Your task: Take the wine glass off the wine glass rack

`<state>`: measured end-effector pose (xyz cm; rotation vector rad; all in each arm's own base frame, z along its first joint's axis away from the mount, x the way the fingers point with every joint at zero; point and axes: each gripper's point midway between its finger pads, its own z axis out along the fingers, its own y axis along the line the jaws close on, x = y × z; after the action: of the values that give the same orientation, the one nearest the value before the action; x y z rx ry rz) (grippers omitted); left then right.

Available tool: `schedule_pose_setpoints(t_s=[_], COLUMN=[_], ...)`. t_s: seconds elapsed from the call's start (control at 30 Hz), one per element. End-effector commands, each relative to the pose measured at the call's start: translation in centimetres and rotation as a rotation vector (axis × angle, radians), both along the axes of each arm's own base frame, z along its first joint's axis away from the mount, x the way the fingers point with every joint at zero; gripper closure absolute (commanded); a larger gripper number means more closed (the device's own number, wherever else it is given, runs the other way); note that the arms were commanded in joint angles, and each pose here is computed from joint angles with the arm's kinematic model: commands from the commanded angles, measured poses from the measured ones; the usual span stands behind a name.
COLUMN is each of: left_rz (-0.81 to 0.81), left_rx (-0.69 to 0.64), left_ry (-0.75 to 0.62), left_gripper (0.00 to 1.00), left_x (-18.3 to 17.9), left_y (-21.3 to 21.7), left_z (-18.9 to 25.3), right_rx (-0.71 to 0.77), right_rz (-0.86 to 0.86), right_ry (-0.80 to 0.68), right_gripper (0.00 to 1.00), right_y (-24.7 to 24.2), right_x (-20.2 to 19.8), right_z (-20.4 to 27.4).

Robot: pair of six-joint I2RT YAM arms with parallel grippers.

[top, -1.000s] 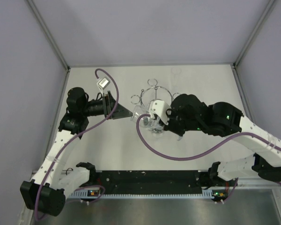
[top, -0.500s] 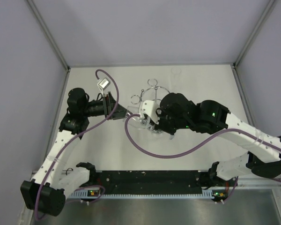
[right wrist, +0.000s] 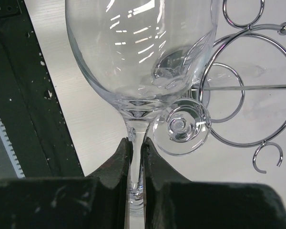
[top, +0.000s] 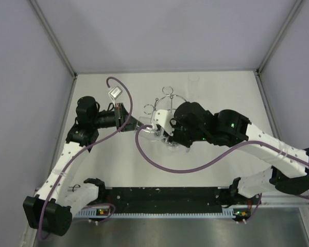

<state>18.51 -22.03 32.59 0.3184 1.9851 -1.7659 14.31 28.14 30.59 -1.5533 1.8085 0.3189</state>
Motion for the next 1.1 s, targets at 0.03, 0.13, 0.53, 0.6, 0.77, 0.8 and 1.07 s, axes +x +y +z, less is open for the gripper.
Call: schedule_pose_setpoints(t_s=[0.03,0.13,0.53,0.6,0.77,0.8,1.07], left_rz=[0.016,0.019,0.026,0.027,0.080,0.099,0.300], left_rx=[0.030,0.050,0.088,0.088,0.069,0.068,0.122], left_ry=[-0.032,-0.036,-0.086,-0.094,-0.180,-0.205,-0.311], left_gripper=[1.00,1.00,1.00,1.00,1.00,1.00,1.00], left_x=[0.6,0.6,0.3,0.2,0.1,0.3,5.5], left_y=[0.1,0.0,0.0,0.0,0.3,0.4,1.1], left_z=[0.0,-0.4,0.3,0.9,4.5,5.3,9.8], right_rx=[0.134,0.137,0.243,0.291,0.442,0.486,0.703], right_rz=[0.021,0.014,0.002,-0.004,-0.054,-0.064,-0.173], right_ry=[-0.066,-0.066,-0.084,-0.096,-0.139,-0.146,-0.200], right_gripper=[1.00,1.00,0.46,0.42,0.39,0.39,0.36], right_y=[1.7,1.9,1.7,1.1,-1.4,-1.9,-6.0], right_x=[0.4,0.5,0.2,0.0,-0.5,-0.7,-0.8], right_z=[3.9,4.0,7.1,8.4,12.3,13.2,16.2])
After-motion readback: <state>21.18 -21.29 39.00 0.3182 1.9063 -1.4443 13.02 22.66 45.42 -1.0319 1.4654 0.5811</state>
